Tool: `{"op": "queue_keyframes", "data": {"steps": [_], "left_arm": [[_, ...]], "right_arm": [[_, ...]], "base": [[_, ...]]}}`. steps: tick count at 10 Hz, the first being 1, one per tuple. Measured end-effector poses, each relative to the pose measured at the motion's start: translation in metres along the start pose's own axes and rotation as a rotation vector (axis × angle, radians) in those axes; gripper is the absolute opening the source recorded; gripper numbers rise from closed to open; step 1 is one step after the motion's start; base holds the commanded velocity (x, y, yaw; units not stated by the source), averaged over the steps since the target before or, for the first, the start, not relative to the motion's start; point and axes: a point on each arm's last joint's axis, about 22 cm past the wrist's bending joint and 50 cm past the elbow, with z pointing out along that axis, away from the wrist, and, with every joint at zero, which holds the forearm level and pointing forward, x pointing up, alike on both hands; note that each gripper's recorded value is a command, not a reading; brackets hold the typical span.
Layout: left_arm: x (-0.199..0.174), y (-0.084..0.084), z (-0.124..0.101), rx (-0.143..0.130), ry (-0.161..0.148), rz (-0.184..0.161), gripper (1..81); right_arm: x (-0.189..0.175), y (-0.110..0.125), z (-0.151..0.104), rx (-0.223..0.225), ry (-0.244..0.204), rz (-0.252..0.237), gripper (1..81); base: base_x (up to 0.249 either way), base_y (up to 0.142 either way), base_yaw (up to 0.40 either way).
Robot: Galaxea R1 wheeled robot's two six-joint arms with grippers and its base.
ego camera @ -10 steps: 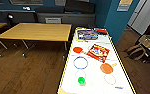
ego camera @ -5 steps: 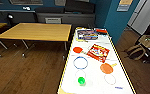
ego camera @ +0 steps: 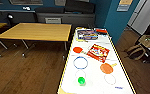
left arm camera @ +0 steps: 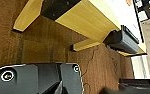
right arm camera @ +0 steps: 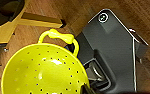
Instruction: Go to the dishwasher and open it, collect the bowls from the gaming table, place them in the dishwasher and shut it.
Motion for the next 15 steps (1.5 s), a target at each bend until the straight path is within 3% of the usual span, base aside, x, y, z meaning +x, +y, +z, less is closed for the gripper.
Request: {"op": "queue_keyframes", "data": {"steps": [2, 5, 8, 11, 13, 15], "left_arm": [[0.046, 0.015, 0.004, -0.031, 0.031, 0.039, 81.1], [0.098, 0.027, 0.001, -0.050, 0.037, 0.071, 81.1], [0.155, 0.036, -0.007, -0.053, 0.069, 0.093, 81.1], [0.210, 0.055, -0.010, -0.074, 0.061, 0.121, 81.1], [0.237, 0.054, -0.004, -0.065, 0.021, 0.114, 81.1], [0.274, 0.041, -0.011, -0.020, 0.012, 0.118, 81.1]], "right_arm": [[-0.006, -0.008, 0.018, 0.008, -0.025, -0.015, 1.0], [-0.008, -0.009, 0.027, 0.004, -0.039, -0.028, 1.0], [-0.013, -0.011, 0.031, 0.005, -0.047, -0.026, 1.0], [-0.010, -0.011, 0.033, 0.003, -0.050, -0.029, 1.0], [-0.004, -0.012, 0.038, -0.004, -0.057, -0.041, 1.0], [-0.006, -0.017, 0.046, -0.003, -0.068, -0.042, 1.0]], "base": [[0.000, 0.000, 0.000], [0.000, 0.000, 0.000], [0.000, 0.000, 0.000], [0.000, 0.000, 0.000], [0.000, 0.000, 0.000], [0.000, 0.000, 0.000]]}}
